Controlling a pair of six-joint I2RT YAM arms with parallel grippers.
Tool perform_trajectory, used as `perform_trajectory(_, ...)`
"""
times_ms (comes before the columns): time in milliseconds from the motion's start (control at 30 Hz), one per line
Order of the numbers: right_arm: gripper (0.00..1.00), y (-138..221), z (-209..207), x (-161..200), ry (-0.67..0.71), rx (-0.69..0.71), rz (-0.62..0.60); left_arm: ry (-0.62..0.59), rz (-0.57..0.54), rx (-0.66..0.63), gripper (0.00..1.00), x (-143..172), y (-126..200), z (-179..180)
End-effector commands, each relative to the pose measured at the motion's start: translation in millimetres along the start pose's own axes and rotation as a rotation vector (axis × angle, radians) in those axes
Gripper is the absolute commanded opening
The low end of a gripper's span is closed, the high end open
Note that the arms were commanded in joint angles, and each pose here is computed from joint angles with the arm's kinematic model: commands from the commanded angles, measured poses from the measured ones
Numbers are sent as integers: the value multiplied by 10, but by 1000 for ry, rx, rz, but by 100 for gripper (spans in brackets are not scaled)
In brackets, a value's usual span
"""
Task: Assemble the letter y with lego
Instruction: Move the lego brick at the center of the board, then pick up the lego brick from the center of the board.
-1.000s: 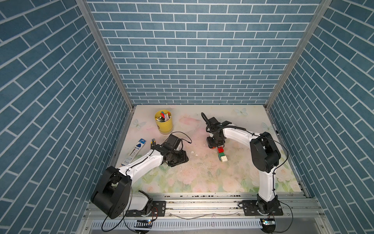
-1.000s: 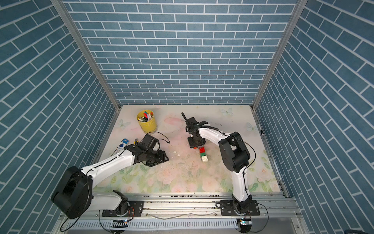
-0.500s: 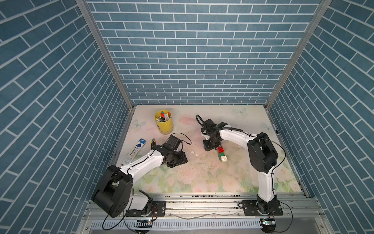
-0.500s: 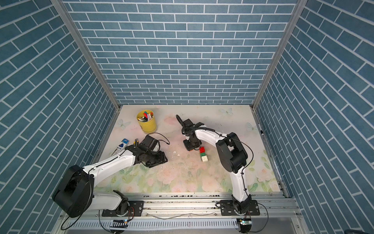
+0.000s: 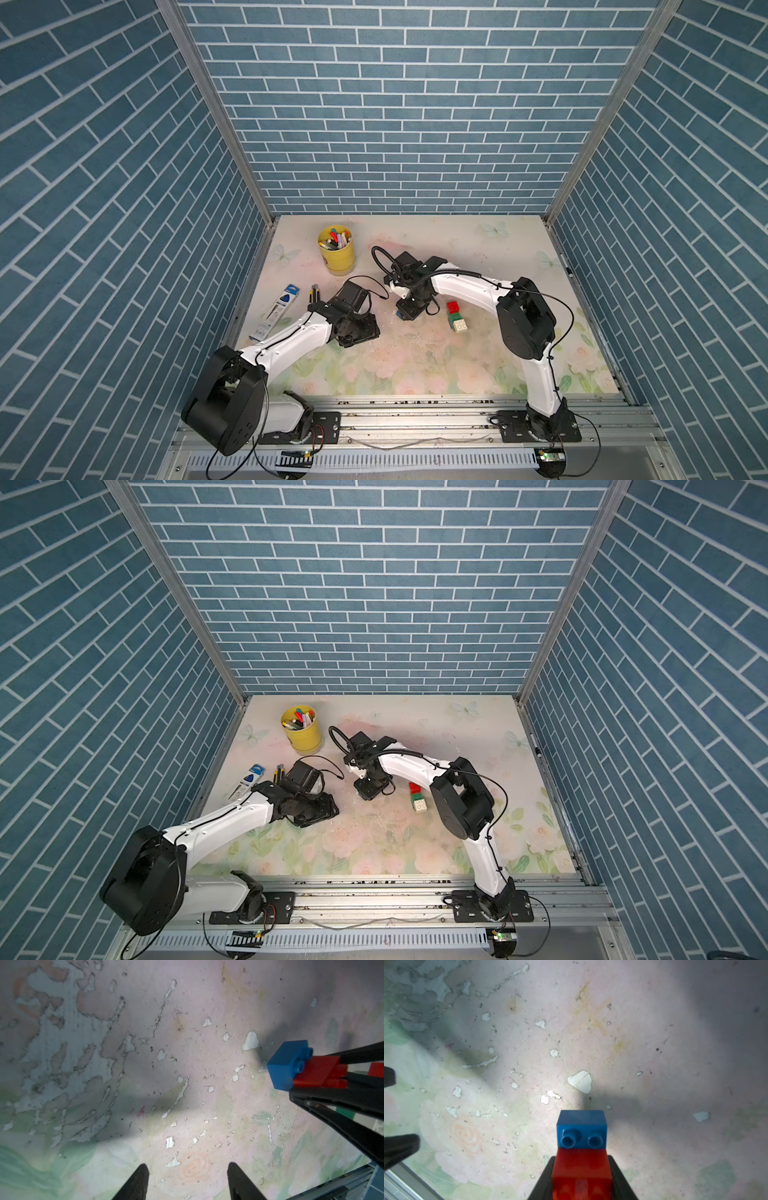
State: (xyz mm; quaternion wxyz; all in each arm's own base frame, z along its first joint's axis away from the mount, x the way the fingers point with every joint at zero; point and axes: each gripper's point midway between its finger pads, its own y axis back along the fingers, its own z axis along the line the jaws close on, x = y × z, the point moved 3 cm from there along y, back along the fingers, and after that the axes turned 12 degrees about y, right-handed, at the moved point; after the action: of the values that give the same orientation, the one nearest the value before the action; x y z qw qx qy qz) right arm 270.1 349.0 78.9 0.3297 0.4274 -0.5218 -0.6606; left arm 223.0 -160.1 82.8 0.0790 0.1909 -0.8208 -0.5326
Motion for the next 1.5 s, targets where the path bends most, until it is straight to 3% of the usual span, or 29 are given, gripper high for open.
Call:
perform_trajectory(0, 34, -66, 25, 91, 75, -15, 67, 4, 0, -28, 63, 20, -4, 93)
perform_trajectory(133, 36, -102, 36, 96, 90, -13, 84, 5, 5, -30, 63, 21, -29, 94)
perform_trajectory(300, 51, -59, 17, 68, 96, 27, 79, 6, 11, -27, 63, 17, -59, 85)
perform_trajectory(467, 56, 111, -27, 32, 82, 83, 47, -6, 8, -3, 64, -13, -82, 19)
perform_trajectory(667, 57, 390, -93, 87, 20, 159, -6, -30, 4, 38, 66, -100, -139, -125)
perform_trajectory(933, 56, 694, -195, 362, -137, 243, -96, -64, 1, 185, 68, -220, -315, -417)
perform_trajectory(1333, 55, 715, -253, 697, -252, 274, -123, 20, 26, 384, 76, -172, -647, -466)
perform_trajectory(1467, 55, 692, -258, 716, -258, 271, -121, 18, 45, 391, 76, -132, -701, -441)
